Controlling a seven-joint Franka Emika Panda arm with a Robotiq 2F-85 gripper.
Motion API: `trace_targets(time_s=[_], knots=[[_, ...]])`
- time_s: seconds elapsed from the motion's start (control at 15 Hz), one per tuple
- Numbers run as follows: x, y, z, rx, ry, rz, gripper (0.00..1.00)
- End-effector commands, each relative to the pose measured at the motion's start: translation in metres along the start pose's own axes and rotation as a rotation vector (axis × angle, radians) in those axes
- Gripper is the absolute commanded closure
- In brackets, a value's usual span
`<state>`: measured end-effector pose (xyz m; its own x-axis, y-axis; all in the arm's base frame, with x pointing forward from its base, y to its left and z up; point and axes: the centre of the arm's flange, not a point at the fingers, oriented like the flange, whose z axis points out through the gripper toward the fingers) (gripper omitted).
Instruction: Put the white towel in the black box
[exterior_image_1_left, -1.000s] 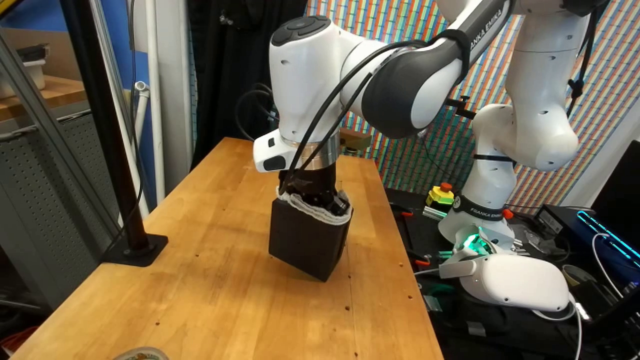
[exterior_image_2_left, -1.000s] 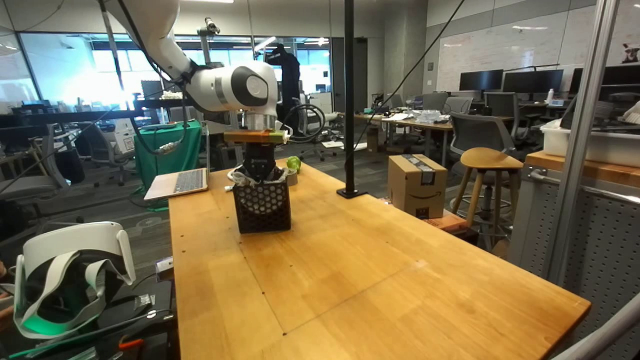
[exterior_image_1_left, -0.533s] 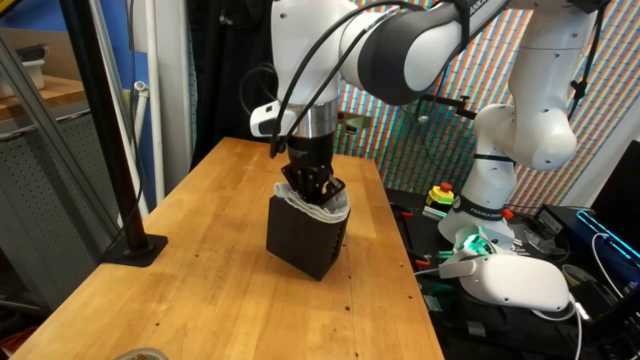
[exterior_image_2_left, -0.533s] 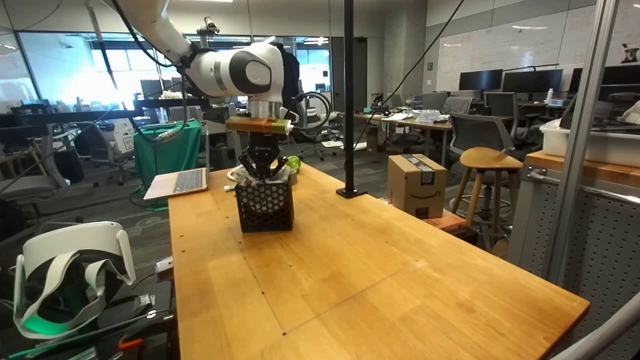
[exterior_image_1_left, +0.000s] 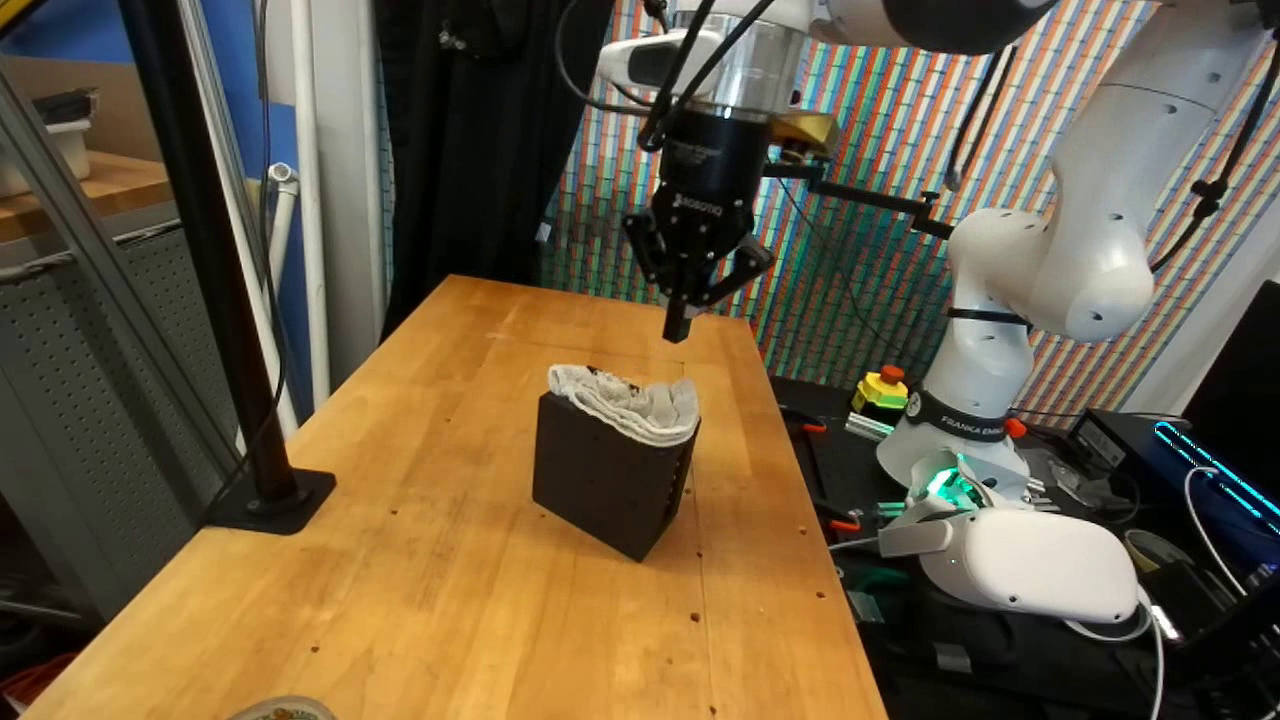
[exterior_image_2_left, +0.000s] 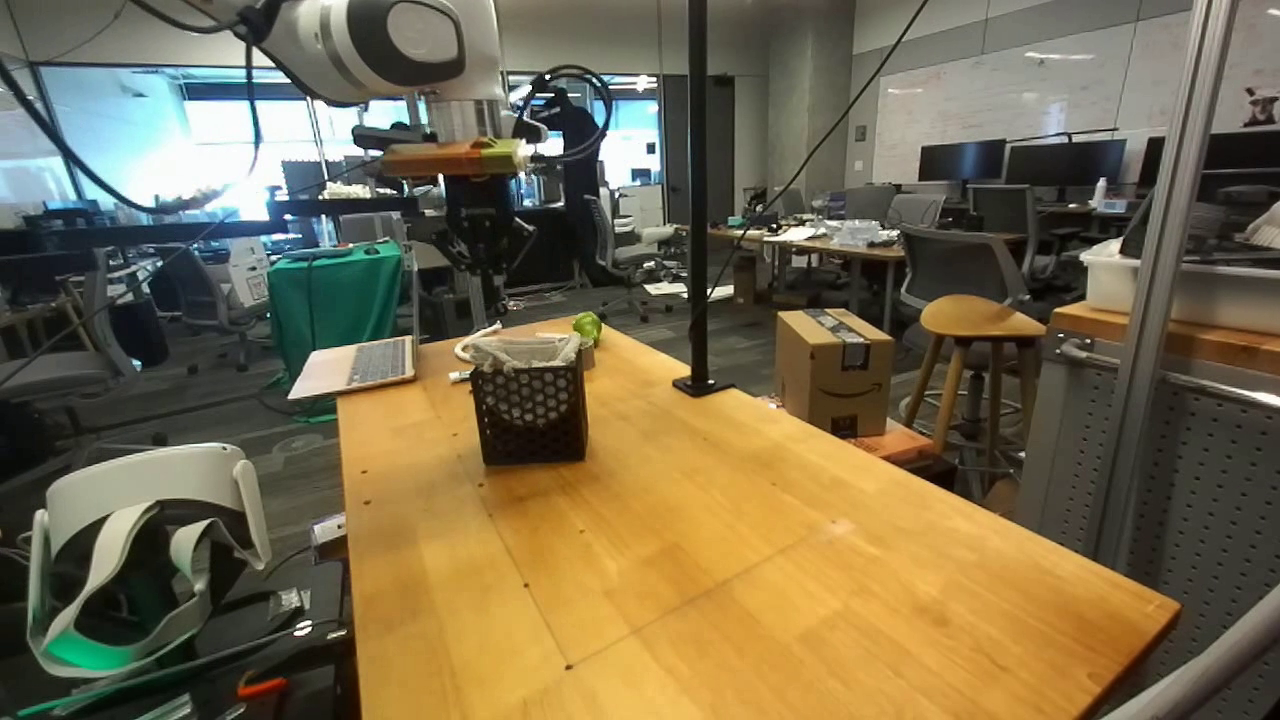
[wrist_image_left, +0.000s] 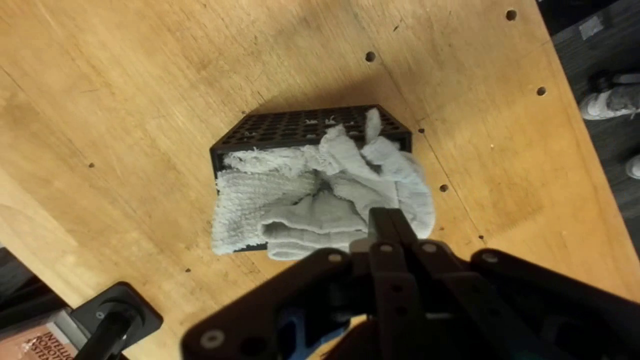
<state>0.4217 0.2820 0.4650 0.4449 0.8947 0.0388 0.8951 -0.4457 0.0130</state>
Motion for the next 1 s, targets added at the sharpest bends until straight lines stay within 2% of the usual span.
trace_targets(time_s=[0.0, 0.2, 0.27, 0.33, 0.4, 0.47, 0.93], knots=[[-0.033, -0.041, -0.015, 0.009, 0.071, -0.063, 0.95], [-0.038, -0.069, -0.006, 0.018, 0.121, -0.105, 0.95], [-0.038, -0.078, -0.002, 0.007, 0.138, -0.11, 0.9], [-0.039, -0.085, 0.001, -0.006, 0.147, -0.123, 0.69], [-0.039, -0.093, 0.008, -0.031, 0.153, -0.135, 0.68], [-0.039, -0.098, 0.014, -0.052, 0.162, -0.145, 0.62], [-0.036, -0.105, 0.048, -0.145, 0.19, -0.178, 0.08]])
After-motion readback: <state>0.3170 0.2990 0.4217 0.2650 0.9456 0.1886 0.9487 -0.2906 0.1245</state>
